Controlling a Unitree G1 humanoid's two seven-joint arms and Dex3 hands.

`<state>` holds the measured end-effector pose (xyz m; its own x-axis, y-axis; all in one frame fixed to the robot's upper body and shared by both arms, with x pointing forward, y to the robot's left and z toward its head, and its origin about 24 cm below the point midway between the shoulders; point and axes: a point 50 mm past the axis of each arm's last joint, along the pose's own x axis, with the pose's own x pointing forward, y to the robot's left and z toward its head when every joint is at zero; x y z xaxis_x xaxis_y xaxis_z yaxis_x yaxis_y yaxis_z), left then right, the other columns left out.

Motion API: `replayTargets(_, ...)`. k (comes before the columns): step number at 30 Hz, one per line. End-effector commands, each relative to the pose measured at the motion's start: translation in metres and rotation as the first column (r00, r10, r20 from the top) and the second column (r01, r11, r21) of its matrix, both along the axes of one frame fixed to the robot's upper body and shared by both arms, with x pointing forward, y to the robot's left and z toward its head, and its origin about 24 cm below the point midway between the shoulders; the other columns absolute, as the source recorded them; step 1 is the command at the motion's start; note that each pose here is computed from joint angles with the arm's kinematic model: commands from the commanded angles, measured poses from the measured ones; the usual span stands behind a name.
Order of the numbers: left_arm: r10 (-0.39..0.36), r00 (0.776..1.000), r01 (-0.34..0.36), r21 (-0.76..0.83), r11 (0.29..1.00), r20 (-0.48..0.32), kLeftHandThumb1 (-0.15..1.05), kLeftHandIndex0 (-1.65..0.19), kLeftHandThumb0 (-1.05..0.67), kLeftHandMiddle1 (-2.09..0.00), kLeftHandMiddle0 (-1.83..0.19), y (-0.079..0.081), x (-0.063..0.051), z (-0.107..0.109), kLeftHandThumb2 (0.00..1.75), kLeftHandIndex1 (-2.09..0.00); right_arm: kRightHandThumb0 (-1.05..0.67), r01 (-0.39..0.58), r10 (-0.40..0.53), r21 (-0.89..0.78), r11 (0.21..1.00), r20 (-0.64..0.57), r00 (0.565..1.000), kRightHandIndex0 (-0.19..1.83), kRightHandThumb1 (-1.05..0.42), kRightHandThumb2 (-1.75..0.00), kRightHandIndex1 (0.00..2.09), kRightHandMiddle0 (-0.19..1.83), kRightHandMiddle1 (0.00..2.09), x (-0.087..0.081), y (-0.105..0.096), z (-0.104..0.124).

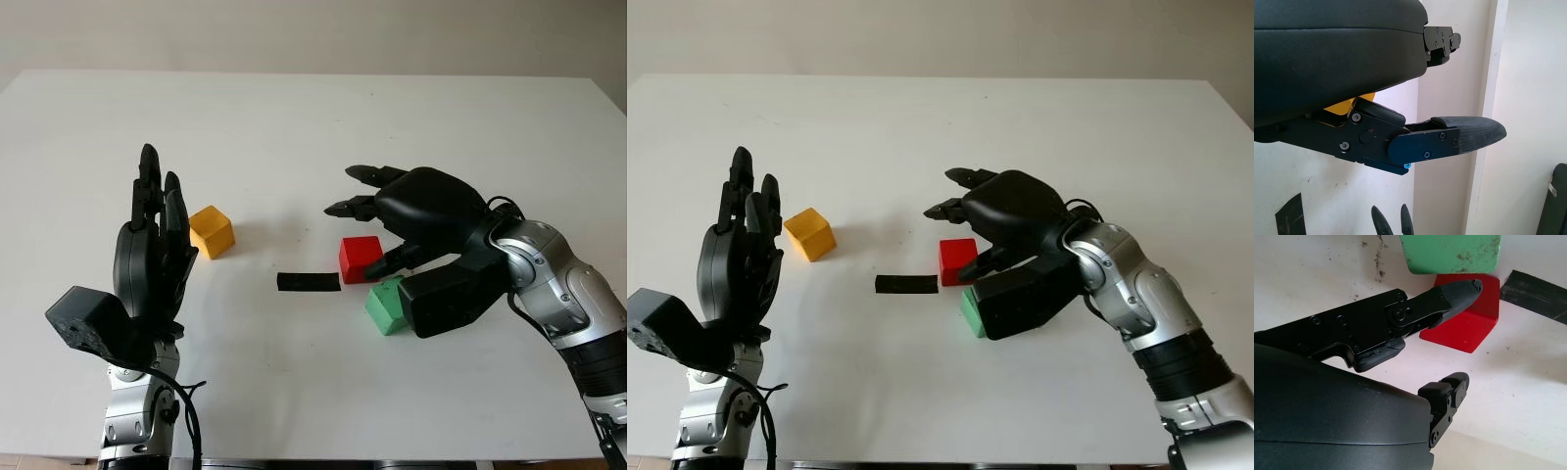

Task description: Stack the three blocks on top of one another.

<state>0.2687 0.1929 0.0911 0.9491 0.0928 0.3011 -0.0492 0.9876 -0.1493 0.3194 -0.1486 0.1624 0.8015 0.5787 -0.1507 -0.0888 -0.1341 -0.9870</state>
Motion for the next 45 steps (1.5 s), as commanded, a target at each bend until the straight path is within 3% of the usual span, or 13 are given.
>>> replayTargets(1, 0.0, 1.0, 0.0, 0.007, 1.0, 0.013, 1.05, 0.09, -0.75, -0.05, 0.08, 0.001, -0.003, 0.002, 0.51, -0.05, -0.74, -0.013, 0.013, -0.008, 1.0, 0.021, 1.0, 0.11, -1.02, -0.05, 0.05, 0.42, 0.14, 0.001, 0.002, 0.008)
replayTargets(7, -0.004, 1.0, 0.004, 0.005, 1.0, 0.014, 1.05, 0.09, -0.75, -0.05, 0.08, 0.001, -0.002, 0.002, 0.52, -0.05, -0.76, -0.021, 0.022, -0.056, 0.998, 0.02, 1.0, 0.12, -1.03, -0.06, 0.05, 0.42, 0.22, 0.0, 0.003, 0.014)
replayTargets(10, -0.006, 1.0, 0.006, 0.004, 1.0, 0.013, 1.05, 0.1, -0.75, -0.05, 0.09, 0.001, -0.002, 0.002, 0.51, -0.05, -0.75, -0.027, 0.03, -0.079, 0.997, 0.036, 0.999, 0.15, -1.02, -0.05, 0.06, 0.08, 0.96, 0.0, 0.004, 0.016)
replayTargets(19, 0.001, 1.0, -0.001, 0.002, 1.0, 0.003, 1.05, 0.09, -0.75, -0.05, 0.08, 0.0, -0.003, 0.001, 0.51, -0.06, -0.68, -0.027, 0.032, -0.084, 0.996, 0.061, 0.998, 0.25, -1.01, -0.05, 0.07, 0.0, 1.52, 0.003, 0.004, 0.018)
replayTargets(29, -0.002, 1.0, 0.002, 0.012, 1.0, 0.014, 1.05, 0.09, -0.75, -0.05, 0.08, 0.001, -0.004, 0.002, 0.52, -0.05, -0.65, -0.032, 0.038, -0.084, 0.996, 0.079, 0.996, 0.31, -1.03, -0.06, 0.08, 0.04, 1.65, 0.004, 0.006, 0.019)
replayTargets(34, 0.004, 1.0, -0.004, 0.007, 1.0, 0.012, 1.05, 0.09, -0.75, -0.06, 0.08, 0.0, -0.004, 0.002, 0.52, -0.05, -0.66, -0.033, 0.039, -0.092, 0.995, 0.067, 0.997, 0.29, -1.03, -0.06, 0.06, -0.03, 1.74, 0.004, 0.007, 0.018)
replayTargets(45, 0.004, 1.0, -0.004, 0.007, 1.0, 0.016, 1.05, 0.1, -0.74, -0.05, 0.08, 0.001, -0.004, 0.002, 0.52, -0.05, -0.73, -0.033, 0.038, -0.158, 0.987, 0.03, 0.999, 0.21, -1.02, -0.05, 0.04, -0.05, 1.35, 0.005, 0.01, 0.015)
